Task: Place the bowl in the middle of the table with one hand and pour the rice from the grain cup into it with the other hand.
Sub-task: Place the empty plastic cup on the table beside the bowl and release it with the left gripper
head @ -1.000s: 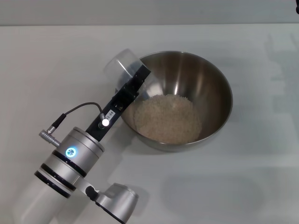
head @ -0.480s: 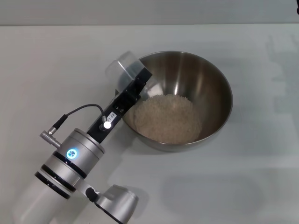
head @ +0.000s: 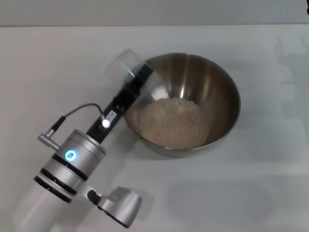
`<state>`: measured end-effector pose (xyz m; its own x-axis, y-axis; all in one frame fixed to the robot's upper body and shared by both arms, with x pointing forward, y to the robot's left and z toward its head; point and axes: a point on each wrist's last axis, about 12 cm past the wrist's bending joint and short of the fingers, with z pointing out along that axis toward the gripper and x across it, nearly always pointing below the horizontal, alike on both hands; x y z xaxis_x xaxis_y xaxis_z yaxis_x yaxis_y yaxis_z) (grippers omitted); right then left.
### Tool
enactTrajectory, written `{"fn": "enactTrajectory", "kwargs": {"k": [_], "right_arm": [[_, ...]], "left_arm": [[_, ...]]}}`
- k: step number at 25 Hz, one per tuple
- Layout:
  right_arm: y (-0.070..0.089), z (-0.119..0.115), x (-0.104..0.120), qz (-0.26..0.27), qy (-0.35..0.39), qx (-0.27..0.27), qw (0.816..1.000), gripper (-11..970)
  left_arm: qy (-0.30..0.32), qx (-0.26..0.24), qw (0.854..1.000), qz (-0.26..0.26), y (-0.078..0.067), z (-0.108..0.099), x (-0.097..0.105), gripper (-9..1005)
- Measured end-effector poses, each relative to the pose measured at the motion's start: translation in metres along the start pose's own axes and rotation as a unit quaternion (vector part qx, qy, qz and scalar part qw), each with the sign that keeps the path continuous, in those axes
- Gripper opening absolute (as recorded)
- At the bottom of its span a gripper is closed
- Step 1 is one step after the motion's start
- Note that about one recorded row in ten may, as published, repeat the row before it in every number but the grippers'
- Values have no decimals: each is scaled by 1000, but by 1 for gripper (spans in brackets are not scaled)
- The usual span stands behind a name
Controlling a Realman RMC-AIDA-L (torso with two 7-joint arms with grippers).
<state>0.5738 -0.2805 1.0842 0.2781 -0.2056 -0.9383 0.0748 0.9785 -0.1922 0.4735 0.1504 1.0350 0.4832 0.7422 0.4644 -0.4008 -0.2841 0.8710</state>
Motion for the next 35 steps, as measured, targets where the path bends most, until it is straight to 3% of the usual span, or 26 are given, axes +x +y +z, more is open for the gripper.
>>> {"fn": "enactTrajectory", "kwargs": {"k": [4, 6, 7, 8, 10, 11, 12, 13, 15, 16, 17, 18, 19, 20, 21, 22, 23, 24, 25, 26, 27, 30, 31, 32, 33, 35], "right_arm": [[-1, 0, 0, -1, 1, 1, 1000, 633], [-1, 0, 0, 0, 1, 2, 1000, 633], [-1, 0, 0, 0, 1, 2, 1000, 633], [-2, 0, 0, 0, 1, 3, 1000, 633], [-2, 0, 0, 0, 1, 3, 1000, 633], [-2, 0, 1, 0, 1, 3, 1000, 633], [-2, 0, 1, 0, 1, 3, 1000, 633], [-2, -1, 1, 0, 2, 3, 1000, 633], [-2, -1, 1, 0, 2, 3, 1000, 633], [-1, 0, 1, 0, 1, 2, 1000, 633], [-1, 0, 1, 0, 1, 2, 1000, 633], [-1, 0, 0, 1, 1, 2, 1000, 633], [-1, 0, 0, 1, 1, 2, 1000, 633], [-1, 0, 0, 1, 1, 2, 1000, 633], [-1, -1, 0, 1, 1, 3, 1000, 633], [-1, -1, 0, 1, 1, 3, 1000, 633], [-1, -1, 0, 1, 0, 2, 1000, 633], [-1, -1, 0, 1, 0, 2, 1000, 633], [-1, -1, 0, 1, 0, 2, 1000, 633], [0, -1, 0, 2, 0, 1, 1000, 633], [0, -1, 0, 2, 0, 1, 1000, 633], [0, -3, 0, 2, 0, 1, 1000, 633], [0, -4, 1, 2, -1, 2, 1000, 633], [0, -4, 1, 2, -1, 2, 1000, 633], [0, -5, 1, 2, 0, 3, 1000, 633], [-1, -5, 1, 2, 0, 3, 1000, 633]], "left_arm": [[17, -5, 999, -40, 3, 3, 4, 50], [37, -9, 990, -136, 4, 5, 8, 52], [37, -9, 990, -136, 4, 5, 8, 52], [54, -15, 977, -203, 6, 6, 12, 53], [63, -18, 970, -236, 7, 7, 13, 54], [79, -25, 950, -300, 8, 6, 17, 55], [79, -25, 950, -300, 8, 6, 17, 55], [88, -32, 931, -352, 8, 6, 20, 56], [96, -35, 919, -380, 8, 6, 23, 57], [116, -43, 890, -438, 5, 6, 31, 58], [116, -43, 890, -438, 5, 6, 31, 59], [143, -50, 850, -504, 0, 6, 43, 59], [143, -50, 850, -504, 0, 6, 43, 60], [157, -54, 826, -539, -3, 6, 49, 61], [182, -58, 778, -599, -11, 5, 62, 61], [182, -58, 778, -599, -11, 5, 62, 62], [203, -58, 729, -652, -22, 3, 72, 62], [210, -59, 708, -672, -26, 3, 77, 63], [210, -59, 708, -672, -26, 3, 77, 64], [223, -54, 673, -703, -34, 2, 83, 64], [223, -54, 673, -703, -34, 2, 83, 65], [241, -37, 626, -740, -46, 1, 87, 67], [253, -26, 601, -757, -52, 0, 88, 68], [253, -26, 601, -757, -52, 0, 88, 68], [262, -14, 578, -772, -57, -1, 88, 69], [267, -7, 567, -779, -60, -2, 89, 70]]}}
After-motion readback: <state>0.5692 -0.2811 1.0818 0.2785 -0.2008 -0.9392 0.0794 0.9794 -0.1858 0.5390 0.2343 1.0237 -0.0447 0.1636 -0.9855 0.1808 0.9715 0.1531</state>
